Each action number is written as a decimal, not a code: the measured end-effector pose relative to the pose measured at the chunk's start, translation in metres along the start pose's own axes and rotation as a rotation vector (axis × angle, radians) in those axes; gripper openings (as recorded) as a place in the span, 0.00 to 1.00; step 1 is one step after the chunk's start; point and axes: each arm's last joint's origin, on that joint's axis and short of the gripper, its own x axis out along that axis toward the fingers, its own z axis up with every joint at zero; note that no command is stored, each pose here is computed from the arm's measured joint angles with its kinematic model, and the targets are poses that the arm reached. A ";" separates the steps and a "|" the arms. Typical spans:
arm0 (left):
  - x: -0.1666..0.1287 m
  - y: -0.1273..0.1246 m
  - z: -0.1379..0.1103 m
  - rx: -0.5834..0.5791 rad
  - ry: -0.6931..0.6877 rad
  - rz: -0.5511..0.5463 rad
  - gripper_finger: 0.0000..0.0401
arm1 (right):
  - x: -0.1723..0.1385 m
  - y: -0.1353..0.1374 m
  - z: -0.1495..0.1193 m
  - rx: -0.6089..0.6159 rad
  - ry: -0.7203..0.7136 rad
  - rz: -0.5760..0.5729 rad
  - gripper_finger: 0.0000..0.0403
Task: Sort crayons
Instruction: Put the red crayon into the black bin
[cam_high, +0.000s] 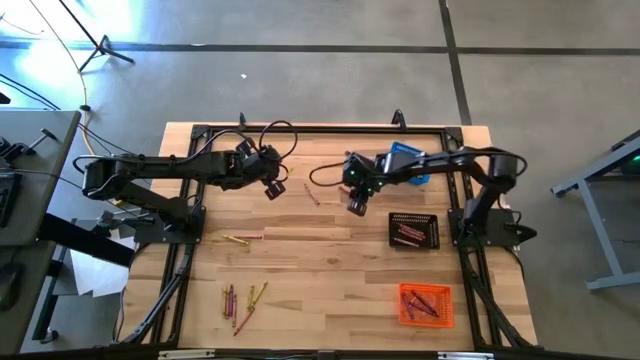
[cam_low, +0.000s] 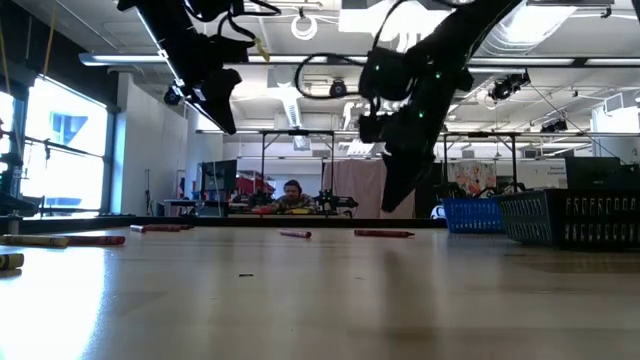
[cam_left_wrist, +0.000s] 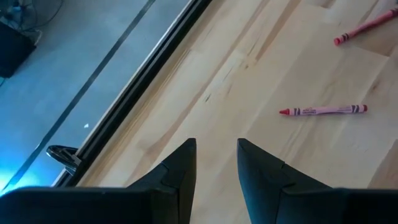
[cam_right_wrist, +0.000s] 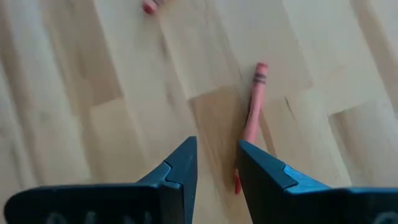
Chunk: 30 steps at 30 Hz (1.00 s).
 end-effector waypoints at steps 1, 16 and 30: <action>0.000 0.000 0.000 0.000 0.001 -0.005 0.25 | 0.003 -0.003 0.000 0.014 0.011 0.003 0.24; 0.000 -0.001 0.000 0.028 0.005 -0.021 0.25 | 0.010 -0.034 0.003 0.194 0.030 0.066 0.24; 0.000 -0.001 0.000 0.051 0.005 -0.019 0.25 | 0.032 -0.036 0.001 0.205 0.051 0.033 0.24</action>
